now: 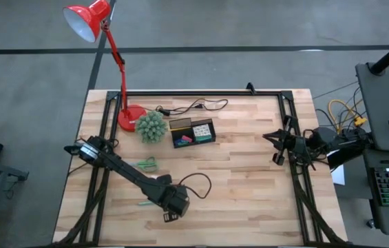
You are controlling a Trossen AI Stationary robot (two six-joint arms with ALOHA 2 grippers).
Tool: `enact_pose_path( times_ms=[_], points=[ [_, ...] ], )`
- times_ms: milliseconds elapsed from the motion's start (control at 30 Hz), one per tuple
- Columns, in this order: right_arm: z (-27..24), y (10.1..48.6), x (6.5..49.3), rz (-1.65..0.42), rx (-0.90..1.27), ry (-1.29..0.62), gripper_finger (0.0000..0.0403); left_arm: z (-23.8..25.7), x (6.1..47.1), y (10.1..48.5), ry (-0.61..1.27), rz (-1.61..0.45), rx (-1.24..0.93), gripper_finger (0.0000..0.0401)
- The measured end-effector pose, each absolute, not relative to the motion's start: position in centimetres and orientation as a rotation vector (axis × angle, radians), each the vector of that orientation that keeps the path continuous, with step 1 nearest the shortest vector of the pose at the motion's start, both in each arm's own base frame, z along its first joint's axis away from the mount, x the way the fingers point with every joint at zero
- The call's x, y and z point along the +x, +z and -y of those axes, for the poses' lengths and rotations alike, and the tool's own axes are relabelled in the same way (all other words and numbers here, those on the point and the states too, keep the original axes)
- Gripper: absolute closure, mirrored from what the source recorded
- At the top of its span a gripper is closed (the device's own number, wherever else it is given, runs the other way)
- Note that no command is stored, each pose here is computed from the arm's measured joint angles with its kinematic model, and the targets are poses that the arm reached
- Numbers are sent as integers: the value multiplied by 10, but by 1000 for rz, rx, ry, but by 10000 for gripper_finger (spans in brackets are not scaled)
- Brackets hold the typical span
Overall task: Pick and place office supplies into organizer
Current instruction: Put the blue pencil into the desk organizer
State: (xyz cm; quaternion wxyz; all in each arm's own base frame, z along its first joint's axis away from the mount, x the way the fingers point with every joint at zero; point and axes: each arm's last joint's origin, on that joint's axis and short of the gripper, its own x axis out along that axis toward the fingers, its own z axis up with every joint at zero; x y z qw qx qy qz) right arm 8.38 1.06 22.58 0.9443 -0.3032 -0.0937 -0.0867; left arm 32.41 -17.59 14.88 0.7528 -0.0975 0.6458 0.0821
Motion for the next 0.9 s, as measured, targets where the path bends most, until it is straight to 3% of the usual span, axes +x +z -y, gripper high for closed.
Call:
enact_pose_path(
  times_ms=[433,900],
  points=[
    [-11,226,84,195,-613,-177,394,175,326,149,146,-1408,-203,390],
    [-11,226,84,196,-613,-177,394,175,326,148,127,-1419,-216,399]
  ],
)
